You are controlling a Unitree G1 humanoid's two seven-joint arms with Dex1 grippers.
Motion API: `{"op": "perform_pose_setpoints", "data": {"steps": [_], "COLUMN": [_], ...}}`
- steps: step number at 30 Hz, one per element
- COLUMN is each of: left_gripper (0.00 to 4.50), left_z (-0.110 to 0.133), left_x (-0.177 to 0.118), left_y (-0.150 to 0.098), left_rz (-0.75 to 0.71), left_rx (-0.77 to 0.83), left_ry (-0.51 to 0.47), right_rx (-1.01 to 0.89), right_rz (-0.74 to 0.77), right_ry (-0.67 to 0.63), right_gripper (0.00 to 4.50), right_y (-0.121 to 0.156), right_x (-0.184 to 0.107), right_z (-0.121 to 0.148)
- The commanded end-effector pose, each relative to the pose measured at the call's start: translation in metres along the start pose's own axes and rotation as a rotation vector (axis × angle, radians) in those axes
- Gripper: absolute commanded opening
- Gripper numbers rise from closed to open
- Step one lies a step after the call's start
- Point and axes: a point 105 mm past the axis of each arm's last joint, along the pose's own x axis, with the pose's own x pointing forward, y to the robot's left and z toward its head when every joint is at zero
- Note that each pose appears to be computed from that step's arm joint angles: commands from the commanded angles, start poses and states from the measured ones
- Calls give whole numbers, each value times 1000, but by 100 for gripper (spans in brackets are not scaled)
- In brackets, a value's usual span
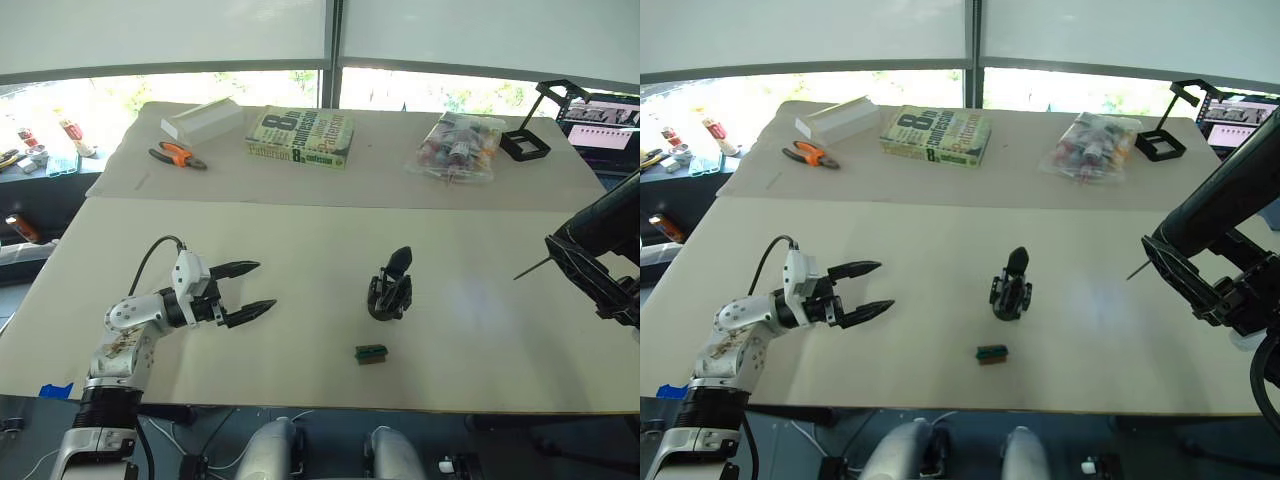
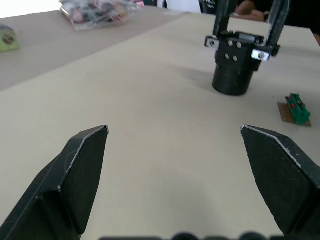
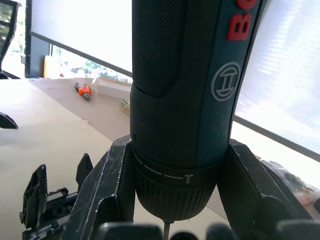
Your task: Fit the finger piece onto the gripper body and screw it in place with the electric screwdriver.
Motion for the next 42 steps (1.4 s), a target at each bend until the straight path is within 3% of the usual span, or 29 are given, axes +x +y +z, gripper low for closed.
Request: {"op": "perform_pose_setpoints", "data": {"steps": [1,9,17,23,29,35,42], "left_gripper": [449,449,449,449,449,449,449], "left_z": [9,3,-7,4,-9,-20,-25], "left_x": [-8,-34,-24,20,69,97,120], "left_y": [1,-18,-54,-87,-102,-112,-115], "left_rz": [-32,-144,-262,-363,-396,-412,-400], "left_rx": [53,114,156,155,130,127,121], "left_ry": [-9,51,86,11,57,96,129], "right_rx": [-71,-67,-42,10,157,208,182], "right_rz": [8,30,76,310,509,598,642], "right_ry": [-45,93,83,-30,-120,-167,-157], "right_gripper": [193,193,193,193,193,193,193], "right_y": [-3,-6,10,59,111,137,147], "right_x": [-3,-31,-27,8,30,45,50], "right_z": [18,3,2,24,28,16,-7]}}
